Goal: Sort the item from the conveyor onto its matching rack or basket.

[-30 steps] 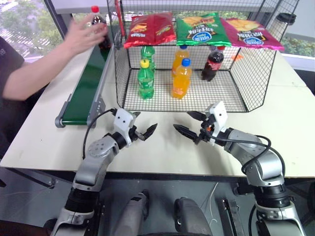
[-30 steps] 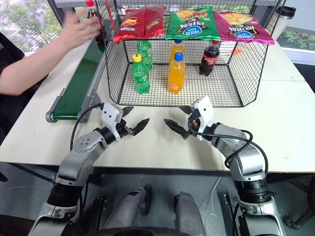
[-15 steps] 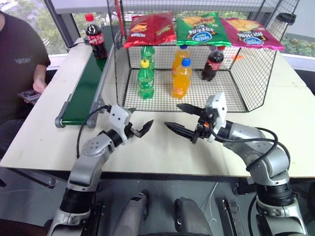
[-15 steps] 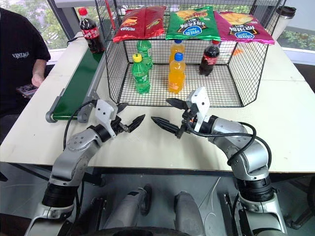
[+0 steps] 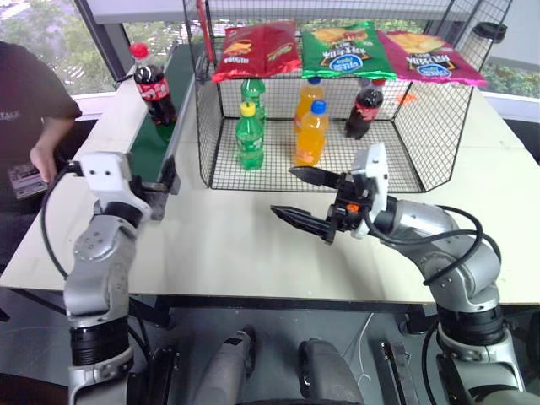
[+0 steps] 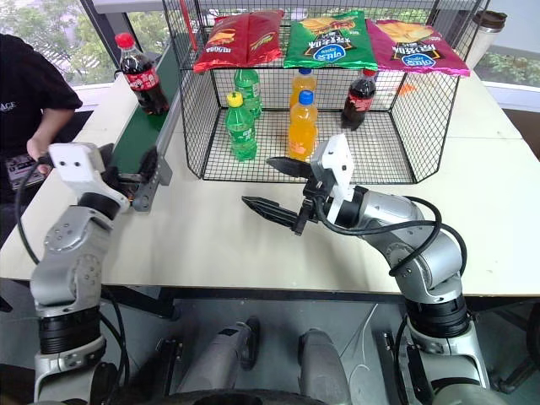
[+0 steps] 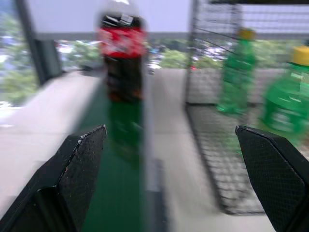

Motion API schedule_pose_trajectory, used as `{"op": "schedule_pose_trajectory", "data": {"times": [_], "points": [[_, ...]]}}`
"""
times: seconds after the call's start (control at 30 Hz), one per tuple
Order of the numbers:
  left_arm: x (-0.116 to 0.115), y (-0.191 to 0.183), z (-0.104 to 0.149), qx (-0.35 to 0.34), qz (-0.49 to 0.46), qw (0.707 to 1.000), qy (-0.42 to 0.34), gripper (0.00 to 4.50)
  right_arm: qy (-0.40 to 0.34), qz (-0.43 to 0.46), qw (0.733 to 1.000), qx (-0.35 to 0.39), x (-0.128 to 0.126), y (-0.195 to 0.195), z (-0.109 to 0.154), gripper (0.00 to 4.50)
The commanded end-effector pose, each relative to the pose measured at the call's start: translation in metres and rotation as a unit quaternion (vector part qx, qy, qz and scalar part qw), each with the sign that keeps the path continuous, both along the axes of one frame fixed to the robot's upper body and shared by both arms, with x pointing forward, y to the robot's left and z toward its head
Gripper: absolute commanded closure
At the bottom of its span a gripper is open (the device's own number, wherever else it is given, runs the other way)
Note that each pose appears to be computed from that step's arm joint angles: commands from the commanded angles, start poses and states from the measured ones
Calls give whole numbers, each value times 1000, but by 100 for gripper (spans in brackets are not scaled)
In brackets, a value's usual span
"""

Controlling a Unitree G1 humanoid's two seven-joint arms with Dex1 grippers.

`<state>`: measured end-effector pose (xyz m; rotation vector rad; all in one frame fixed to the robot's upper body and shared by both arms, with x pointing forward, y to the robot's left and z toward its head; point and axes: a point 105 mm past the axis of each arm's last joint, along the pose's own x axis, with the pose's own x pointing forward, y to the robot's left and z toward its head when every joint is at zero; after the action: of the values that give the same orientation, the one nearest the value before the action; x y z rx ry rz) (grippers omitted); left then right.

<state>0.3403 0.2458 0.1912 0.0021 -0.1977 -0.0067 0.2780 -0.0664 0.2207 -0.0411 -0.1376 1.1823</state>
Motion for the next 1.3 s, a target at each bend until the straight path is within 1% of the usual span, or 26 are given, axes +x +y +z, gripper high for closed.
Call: {"op": "schedule_pose_trajectory", "data": {"times": [0.03, 0.2, 0.3, 1.03, 1.1, 1.17, 1.2, 1.3], "points": [[0, 17, 5, -5, 27, 1000, -11, 0, -23, 13, 1000, 6, -5, 4, 8, 4], [0, 20, -14, 8, 36, 999, 11, 0, -15, 1, 1000, 15, 0, 0, 5, 4], [2, 19, -19, 12, 36, 999, 16, 0, -12, -4, 1000, 16, 1, -2, 3, 4], [6, 20, -24, 28, 59, 998, 10, 0, -10, -17, 1000, 5, 4, -6, -1, 4], [2, 19, -22, 20, 48, 999, -4, 57, -10, -17, 1000, 5, 4, -6, -1, 0], [-1, 19, -18, 14, 44, 999, -16, 131, -11, -18, 1000, 5, 5, -7, -1, 0], [-1, 20, -15, 12, 44, 999, -20, 148, -11, -19, 1000, 5, 5, -7, -2, 0], [1, 26, -5, 1, 54, 998, -35, 148, -11, -19, 1000, 3, 5, -7, -2, 0]]}}
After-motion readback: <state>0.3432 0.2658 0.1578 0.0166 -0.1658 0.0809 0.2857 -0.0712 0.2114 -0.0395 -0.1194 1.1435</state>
